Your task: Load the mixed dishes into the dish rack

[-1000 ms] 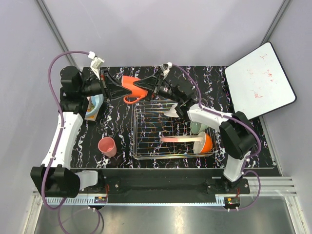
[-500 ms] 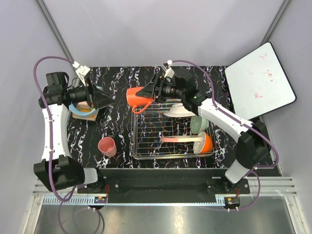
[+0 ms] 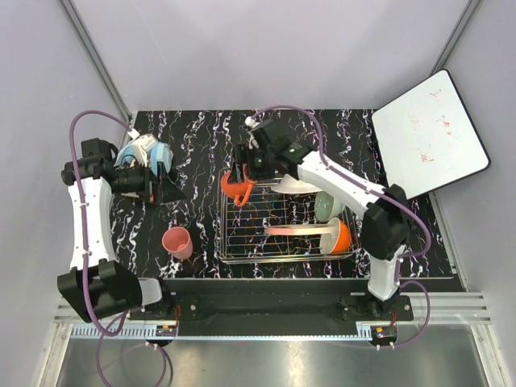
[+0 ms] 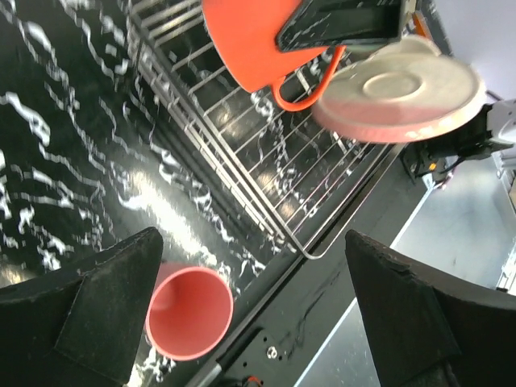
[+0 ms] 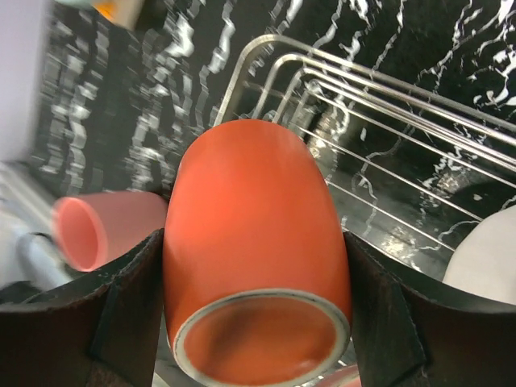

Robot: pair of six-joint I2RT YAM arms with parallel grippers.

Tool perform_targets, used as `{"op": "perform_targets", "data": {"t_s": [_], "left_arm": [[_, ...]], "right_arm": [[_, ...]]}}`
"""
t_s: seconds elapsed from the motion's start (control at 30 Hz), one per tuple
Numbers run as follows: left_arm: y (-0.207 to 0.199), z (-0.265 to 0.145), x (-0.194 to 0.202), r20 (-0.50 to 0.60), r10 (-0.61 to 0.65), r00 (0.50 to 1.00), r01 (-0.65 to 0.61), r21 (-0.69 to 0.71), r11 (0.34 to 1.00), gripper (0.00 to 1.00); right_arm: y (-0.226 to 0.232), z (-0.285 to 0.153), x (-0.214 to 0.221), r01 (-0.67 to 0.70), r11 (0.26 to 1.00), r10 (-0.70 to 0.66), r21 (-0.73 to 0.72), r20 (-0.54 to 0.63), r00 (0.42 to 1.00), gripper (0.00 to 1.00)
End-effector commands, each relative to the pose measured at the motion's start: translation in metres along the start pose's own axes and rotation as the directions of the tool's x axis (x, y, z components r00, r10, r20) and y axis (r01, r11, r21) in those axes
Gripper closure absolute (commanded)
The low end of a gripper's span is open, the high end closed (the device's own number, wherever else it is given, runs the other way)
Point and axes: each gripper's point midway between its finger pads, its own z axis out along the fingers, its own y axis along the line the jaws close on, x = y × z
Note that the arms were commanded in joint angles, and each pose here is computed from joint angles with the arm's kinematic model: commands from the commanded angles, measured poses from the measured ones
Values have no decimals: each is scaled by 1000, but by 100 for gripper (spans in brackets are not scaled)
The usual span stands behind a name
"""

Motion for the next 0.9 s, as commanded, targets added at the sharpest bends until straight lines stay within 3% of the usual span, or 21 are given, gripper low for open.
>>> {"op": "perform_targets", "data": {"t_s": [0.0,0.1,0.23,0.37,0.73,0.87], "left_arm": [[11,-2,17,-57,17,998,-20,-49,999,1],[22,-1,26,-93,16,996,-25,-91,996,1],[49,-11,24,-115,32,993,-60,-251,966,1],[56,-15,20,-114,24,993,-58,-299,952,1],[87,-11,66,-265,57,963,-146,-330,933,1],[90,-8,75,-274,67,959,-156,-319,935,1]], "right_arm": [[17,-6,-26,171,983,-176,68,80,981,100],[14,6,-19,231,966,-238,117,49,970,100],[5,15,-16,289,936,-300,201,28,954,100],[-3,27,-9,356,893,-364,275,-23,931,100],[-21,57,13,402,863,-380,306,-131,915,100],[-29,61,16,418,849,-388,323,-156,908,100]]}}
